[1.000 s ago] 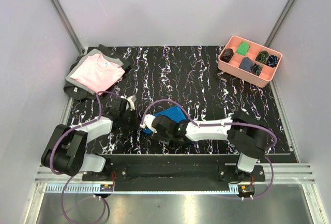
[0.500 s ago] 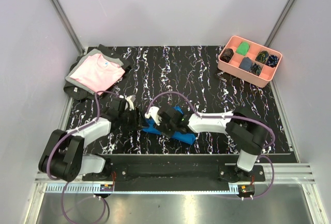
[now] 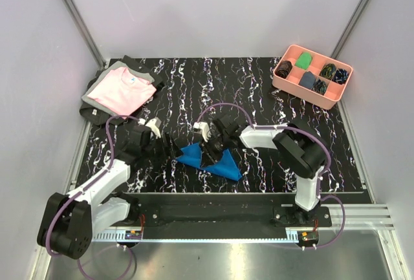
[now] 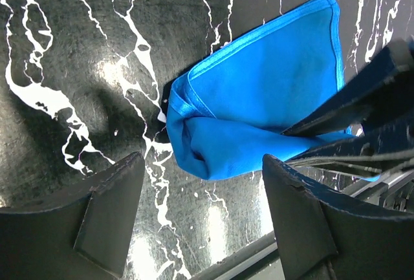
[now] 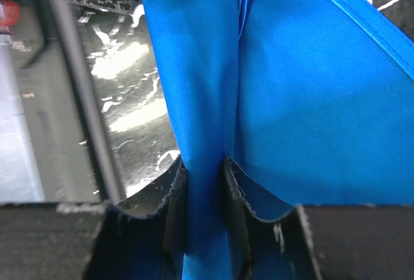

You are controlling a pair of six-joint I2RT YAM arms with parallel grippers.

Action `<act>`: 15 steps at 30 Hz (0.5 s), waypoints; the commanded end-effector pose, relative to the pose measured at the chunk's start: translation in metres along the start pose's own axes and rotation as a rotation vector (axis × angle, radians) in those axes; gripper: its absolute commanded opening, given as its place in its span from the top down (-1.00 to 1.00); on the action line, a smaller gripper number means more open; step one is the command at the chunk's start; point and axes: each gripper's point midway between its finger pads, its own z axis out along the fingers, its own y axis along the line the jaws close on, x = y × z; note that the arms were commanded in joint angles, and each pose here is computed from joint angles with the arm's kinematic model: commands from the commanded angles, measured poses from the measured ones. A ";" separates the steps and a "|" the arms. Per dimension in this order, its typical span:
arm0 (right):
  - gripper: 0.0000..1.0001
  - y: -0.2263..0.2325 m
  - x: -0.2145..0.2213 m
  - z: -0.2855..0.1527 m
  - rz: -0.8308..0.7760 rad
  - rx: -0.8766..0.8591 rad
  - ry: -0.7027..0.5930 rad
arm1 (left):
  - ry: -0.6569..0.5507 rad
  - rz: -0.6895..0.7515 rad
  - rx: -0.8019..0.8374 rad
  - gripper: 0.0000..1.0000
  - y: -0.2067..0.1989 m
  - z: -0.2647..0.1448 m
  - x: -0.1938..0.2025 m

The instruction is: Fold the napkin, place the utensils inside, and roll it up

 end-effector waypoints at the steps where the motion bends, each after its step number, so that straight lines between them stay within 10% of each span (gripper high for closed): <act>1: 0.38 0.001 0.041 0.003 0.222 -0.177 0.104 | -0.059 0.030 0.039 -0.49 -0.007 0.001 -0.011; 15: 0.40 -0.021 0.047 0.009 0.370 -0.233 0.115 | -0.071 0.065 0.115 -0.14 -0.015 0.018 -0.015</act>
